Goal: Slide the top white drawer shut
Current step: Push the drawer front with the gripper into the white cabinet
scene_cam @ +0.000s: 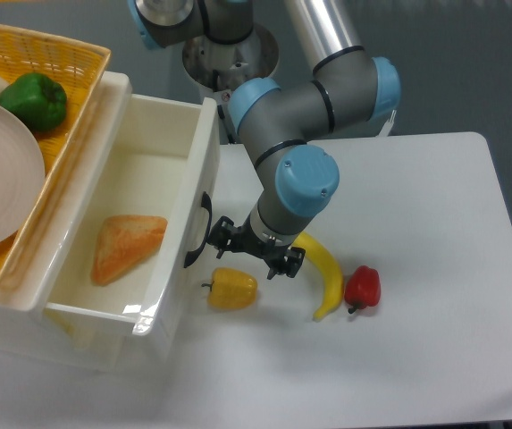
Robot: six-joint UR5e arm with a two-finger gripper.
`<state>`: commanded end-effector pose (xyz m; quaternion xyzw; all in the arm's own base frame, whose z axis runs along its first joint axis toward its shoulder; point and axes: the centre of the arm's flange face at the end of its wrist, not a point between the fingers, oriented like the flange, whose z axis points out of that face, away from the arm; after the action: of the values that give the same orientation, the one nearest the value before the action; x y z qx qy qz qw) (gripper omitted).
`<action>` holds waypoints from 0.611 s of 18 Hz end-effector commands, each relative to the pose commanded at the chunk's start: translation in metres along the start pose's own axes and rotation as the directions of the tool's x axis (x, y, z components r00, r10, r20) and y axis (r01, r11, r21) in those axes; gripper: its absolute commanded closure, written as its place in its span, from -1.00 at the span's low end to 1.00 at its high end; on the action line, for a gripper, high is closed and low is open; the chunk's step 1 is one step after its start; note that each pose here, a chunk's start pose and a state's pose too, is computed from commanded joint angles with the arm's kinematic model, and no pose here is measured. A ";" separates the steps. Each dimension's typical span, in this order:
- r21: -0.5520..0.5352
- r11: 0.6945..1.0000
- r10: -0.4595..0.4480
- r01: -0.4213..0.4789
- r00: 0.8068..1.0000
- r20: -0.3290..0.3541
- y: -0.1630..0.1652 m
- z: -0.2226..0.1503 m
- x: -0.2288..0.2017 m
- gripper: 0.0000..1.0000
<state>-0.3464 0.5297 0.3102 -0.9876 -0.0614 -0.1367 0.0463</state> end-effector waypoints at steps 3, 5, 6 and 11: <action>-0.001 1.000 0.014 -0.014 1.000 0.003 -0.003 0.000 0.009 -1.00; -0.001 1.000 0.026 -0.026 1.000 0.005 -0.006 0.001 0.014 -1.00; 0.001 1.000 0.031 -0.031 0.999 0.006 -0.007 0.000 0.017 -1.00; -0.004 0.998 0.062 -0.062 0.998 0.008 -0.015 0.004 0.035 -1.00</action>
<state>-0.3145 0.5484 0.3174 -0.9897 -0.0306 -0.1312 0.0486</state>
